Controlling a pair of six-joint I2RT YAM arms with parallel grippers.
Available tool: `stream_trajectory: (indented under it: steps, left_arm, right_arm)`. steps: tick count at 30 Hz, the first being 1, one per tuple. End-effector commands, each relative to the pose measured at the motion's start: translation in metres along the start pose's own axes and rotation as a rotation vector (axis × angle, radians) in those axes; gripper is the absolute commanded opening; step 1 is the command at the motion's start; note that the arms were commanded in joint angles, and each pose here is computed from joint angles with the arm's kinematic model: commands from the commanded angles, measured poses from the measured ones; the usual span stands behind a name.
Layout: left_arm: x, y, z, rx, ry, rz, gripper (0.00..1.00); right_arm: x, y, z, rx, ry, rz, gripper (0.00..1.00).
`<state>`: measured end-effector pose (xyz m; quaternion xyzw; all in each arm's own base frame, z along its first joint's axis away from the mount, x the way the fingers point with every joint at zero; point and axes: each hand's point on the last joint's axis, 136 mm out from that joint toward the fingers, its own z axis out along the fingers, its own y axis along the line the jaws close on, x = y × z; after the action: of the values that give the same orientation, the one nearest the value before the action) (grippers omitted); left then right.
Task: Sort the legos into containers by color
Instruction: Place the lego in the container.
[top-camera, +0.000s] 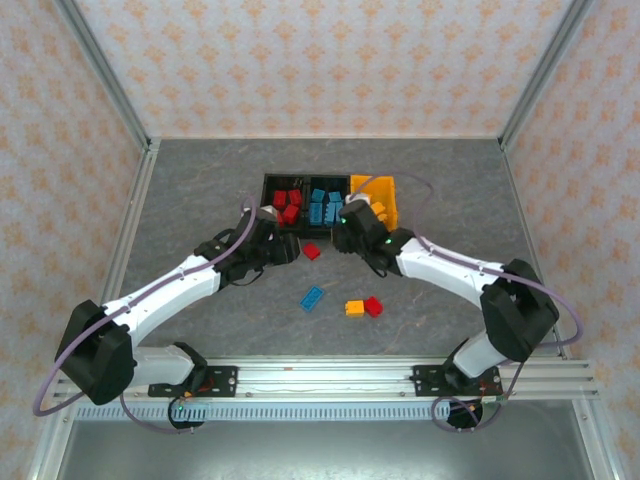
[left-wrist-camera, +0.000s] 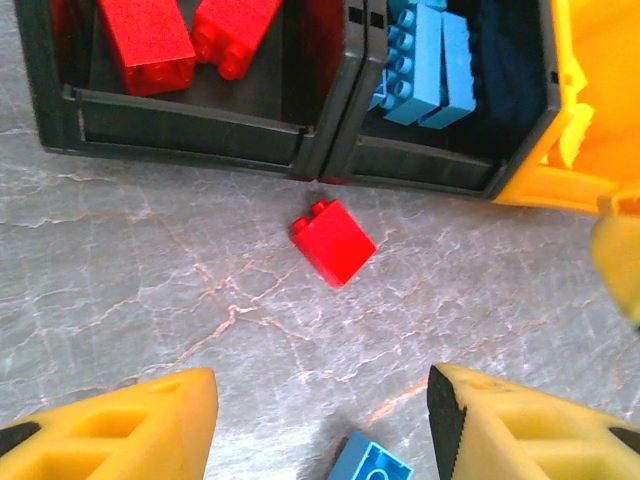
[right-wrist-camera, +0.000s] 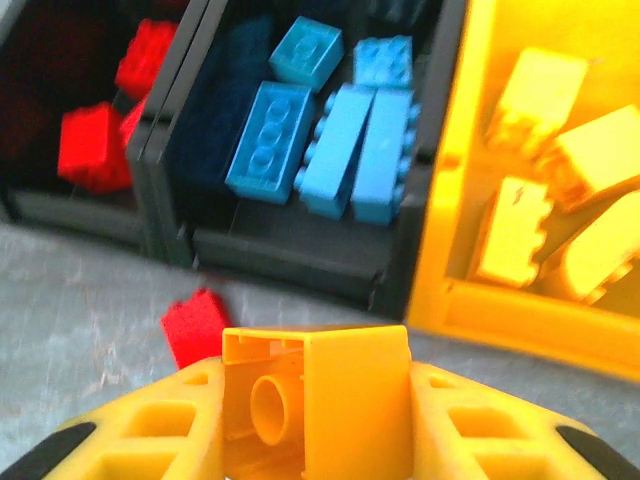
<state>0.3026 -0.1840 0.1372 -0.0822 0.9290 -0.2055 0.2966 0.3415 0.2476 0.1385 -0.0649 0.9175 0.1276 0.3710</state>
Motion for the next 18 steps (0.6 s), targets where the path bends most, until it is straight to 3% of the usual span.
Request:
stream_trajectory:
  steps: [1,12,18]
  left_arm:
    - [-0.003,-0.009,0.001,0.051,-0.012,-0.026,0.59]
    - [0.005,-0.013,0.004,0.062,0.003,-0.023,0.59]
    - [0.01,-0.01,0.004,0.053,0.012,-0.025,0.59]
  right_arm:
    - [-0.029,-0.017,-0.004,0.03,-0.022,0.082,0.39]
    - [-0.071,-0.086,0.063,0.171,0.031,0.281,0.39]
    - [-0.076,-0.099,0.097,0.217,0.063,0.324,0.4]
